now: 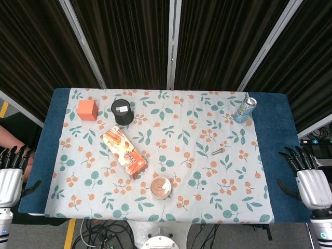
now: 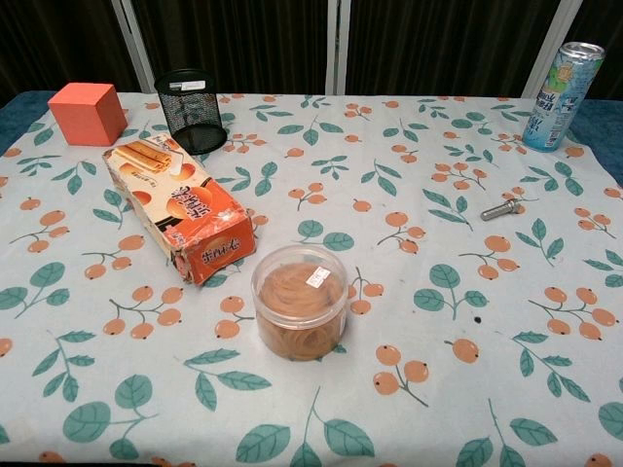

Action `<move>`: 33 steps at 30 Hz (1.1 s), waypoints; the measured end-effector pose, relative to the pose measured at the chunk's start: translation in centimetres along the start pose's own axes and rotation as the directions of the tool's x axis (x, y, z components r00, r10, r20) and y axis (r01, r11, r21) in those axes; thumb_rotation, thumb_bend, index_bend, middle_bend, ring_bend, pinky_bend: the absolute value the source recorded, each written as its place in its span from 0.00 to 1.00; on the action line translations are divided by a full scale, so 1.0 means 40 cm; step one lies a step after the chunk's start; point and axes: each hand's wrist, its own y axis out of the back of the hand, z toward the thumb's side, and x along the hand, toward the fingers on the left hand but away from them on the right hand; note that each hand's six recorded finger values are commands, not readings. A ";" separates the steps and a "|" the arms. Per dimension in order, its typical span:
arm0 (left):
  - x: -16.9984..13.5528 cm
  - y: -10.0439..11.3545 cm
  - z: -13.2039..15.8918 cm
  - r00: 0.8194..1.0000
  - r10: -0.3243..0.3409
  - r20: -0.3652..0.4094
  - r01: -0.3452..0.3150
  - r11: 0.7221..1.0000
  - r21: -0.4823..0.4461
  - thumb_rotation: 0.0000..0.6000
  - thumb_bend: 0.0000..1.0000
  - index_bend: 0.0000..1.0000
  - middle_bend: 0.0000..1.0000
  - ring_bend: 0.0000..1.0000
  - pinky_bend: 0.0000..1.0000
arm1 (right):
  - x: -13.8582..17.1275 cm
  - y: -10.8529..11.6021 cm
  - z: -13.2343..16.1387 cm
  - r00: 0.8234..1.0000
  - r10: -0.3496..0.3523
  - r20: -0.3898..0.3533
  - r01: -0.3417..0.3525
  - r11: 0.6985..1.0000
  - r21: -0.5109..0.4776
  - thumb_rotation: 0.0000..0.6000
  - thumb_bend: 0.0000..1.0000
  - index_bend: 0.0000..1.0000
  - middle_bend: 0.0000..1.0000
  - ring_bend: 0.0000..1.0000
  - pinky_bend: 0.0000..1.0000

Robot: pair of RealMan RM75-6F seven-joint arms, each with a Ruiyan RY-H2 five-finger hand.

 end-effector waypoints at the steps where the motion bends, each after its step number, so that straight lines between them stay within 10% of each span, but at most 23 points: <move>1: 0.000 0.000 0.000 1.000 0.001 0.000 -0.001 1.000 0.003 1.00 0.14 0.13 0.06 0.00 0.00 | 0.000 -0.001 0.000 1.000 0.002 0.000 -0.002 1.000 0.000 1.00 0.20 0.17 0.11 0.00 0.00; 15: -0.004 0.000 0.013 1.000 0.006 0.007 -0.006 1.000 -0.003 1.00 0.14 0.13 0.06 0.00 0.00 | -0.081 -0.043 0.064 0.989 0.106 -0.104 -0.098 0.992 0.081 1.00 0.13 0.21 0.18 0.00 0.00; 25: -0.016 -0.001 -0.002 1.000 0.003 -0.023 -0.004 1.000 -0.012 1.00 0.14 0.13 0.06 0.00 0.00 | -0.295 -0.218 0.215 0.925 0.303 -0.231 -0.221 0.921 0.321 1.00 0.15 0.39 0.18 0.00 0.00; 33: -0.014 -0.006 -0.012 0.999 -0.006 -0.040 0.005 1.000 -0.014 1.00 0.14 0.13 0.06 0.00 0.00 | -0.407 -0.347 0.251 0.916 0.340 -0.215 -0.229 0.880 0.416 1.00 0.20 0.43 0.18 0.00 0.00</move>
